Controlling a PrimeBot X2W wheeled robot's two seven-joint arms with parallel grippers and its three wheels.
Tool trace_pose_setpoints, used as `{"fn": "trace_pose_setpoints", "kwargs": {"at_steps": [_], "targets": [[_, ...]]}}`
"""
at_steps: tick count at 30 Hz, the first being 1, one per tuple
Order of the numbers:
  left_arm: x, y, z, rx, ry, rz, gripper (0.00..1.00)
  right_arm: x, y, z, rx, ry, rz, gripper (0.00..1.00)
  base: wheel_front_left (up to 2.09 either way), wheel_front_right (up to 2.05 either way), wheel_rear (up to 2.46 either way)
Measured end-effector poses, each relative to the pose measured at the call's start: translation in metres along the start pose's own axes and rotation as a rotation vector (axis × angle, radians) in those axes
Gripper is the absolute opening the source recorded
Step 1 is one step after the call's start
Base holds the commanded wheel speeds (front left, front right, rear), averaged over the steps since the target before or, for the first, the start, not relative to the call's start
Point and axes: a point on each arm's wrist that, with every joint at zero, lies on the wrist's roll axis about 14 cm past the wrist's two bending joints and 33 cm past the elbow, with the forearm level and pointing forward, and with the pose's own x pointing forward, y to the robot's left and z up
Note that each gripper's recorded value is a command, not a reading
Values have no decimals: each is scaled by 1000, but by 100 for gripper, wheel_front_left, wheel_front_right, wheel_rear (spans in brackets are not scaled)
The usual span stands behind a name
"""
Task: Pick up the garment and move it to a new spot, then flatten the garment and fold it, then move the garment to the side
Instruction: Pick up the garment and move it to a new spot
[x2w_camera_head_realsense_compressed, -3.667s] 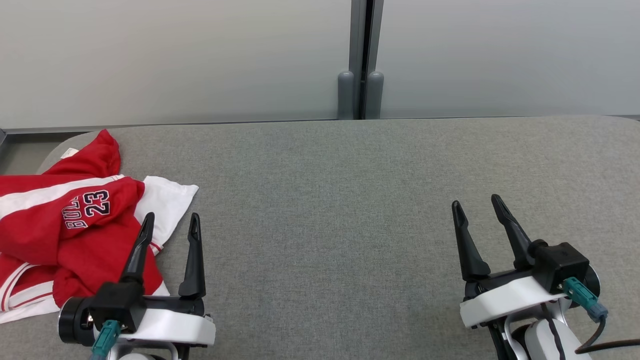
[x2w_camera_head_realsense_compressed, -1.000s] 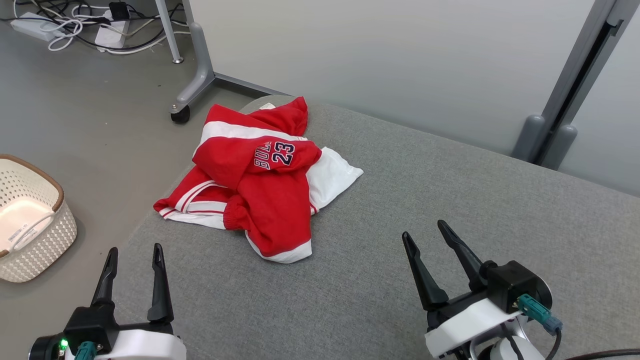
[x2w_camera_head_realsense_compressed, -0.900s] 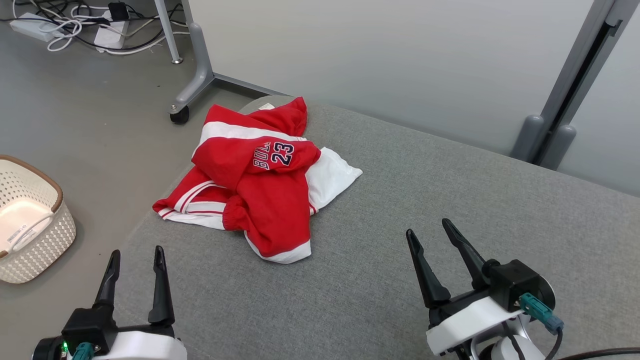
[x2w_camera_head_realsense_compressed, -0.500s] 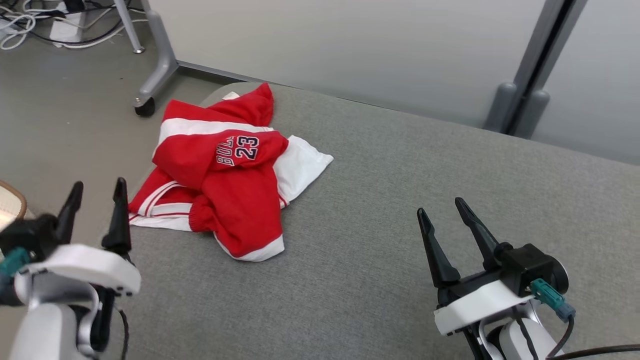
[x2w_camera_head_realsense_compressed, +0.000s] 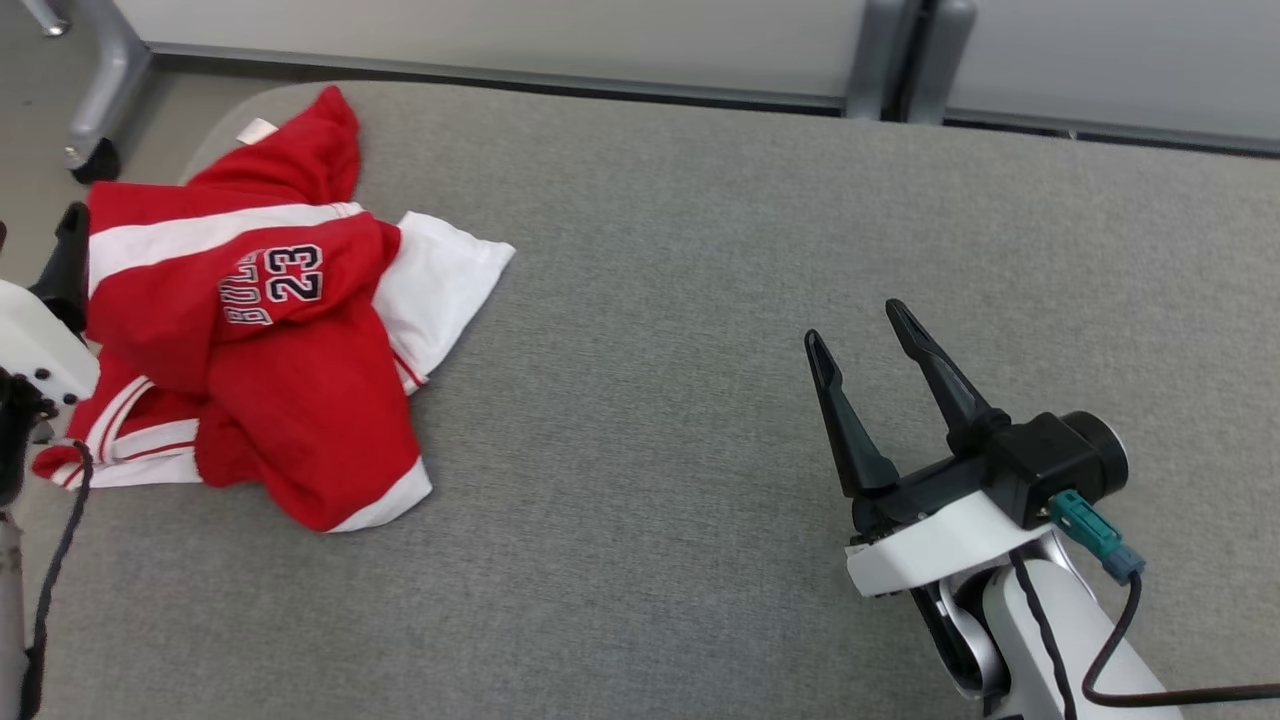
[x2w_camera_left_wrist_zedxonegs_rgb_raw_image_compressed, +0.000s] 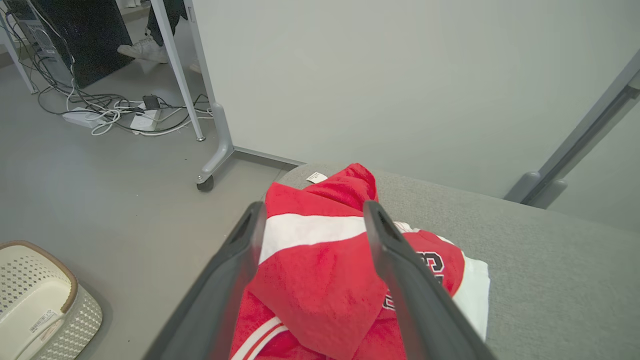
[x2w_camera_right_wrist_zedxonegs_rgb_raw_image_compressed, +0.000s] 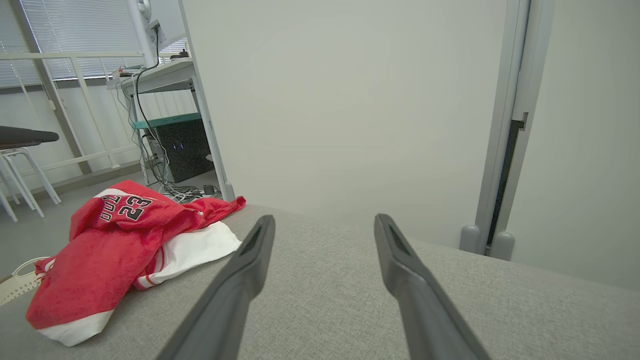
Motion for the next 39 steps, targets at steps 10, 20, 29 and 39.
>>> {"fn": "trace_pose_setpoints", "kwargs": {"at_steps": [10, 20, 29, 39], "targets": [[68, -41, -74, 37, 365, -82, 100, -11, -51, -11, -15, 18, -119, 100, 0, 0, 0], [63, -39, -141, 99, 679, -93, 80, -22, -72, -15, -25, 34, -177, 100, 0, 0, 0], [59, -43, -117, 151, 573, -128, 0, -26, -66, -1, -29, 12, -175, 100, 0, 0, 0], [54, -71, -29, 282, 296, -242, 0, -38, -48, 20, -27, -21, -166, 100, 0, 0, 0]]}}
